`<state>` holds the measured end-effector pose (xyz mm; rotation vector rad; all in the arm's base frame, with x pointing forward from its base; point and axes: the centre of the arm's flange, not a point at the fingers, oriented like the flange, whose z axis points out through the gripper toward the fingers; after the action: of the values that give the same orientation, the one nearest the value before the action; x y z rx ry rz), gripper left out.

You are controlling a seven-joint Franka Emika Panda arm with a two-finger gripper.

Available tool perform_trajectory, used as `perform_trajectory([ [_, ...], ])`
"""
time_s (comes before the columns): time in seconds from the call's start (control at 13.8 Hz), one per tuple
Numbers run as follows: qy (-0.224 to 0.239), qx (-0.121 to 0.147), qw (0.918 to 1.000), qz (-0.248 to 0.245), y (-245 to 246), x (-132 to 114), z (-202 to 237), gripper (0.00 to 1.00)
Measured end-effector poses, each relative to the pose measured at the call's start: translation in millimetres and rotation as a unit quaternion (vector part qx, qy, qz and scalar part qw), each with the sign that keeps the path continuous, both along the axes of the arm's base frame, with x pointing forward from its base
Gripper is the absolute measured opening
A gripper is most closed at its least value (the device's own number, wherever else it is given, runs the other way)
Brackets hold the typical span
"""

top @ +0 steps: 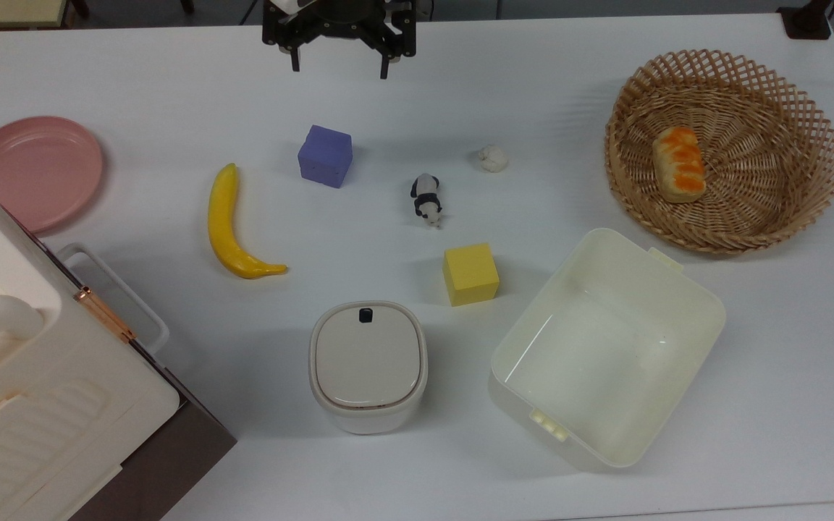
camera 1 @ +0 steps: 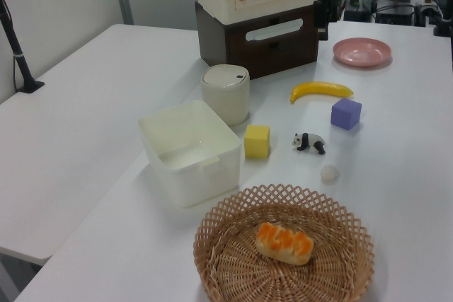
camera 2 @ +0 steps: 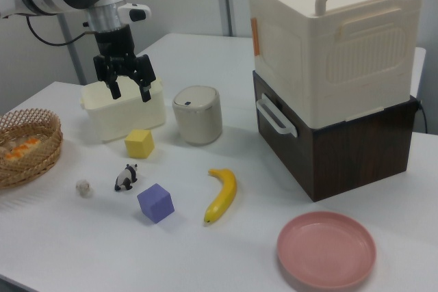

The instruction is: Open the trash can

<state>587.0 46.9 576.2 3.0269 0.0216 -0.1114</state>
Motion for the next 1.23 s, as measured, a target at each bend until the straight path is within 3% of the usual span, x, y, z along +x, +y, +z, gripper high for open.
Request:
perform_trajectory([
  [1.23, -0.005, 0.002, 1.0, -0.001, -1.4, 1.4, 0.7, 1.0],
])
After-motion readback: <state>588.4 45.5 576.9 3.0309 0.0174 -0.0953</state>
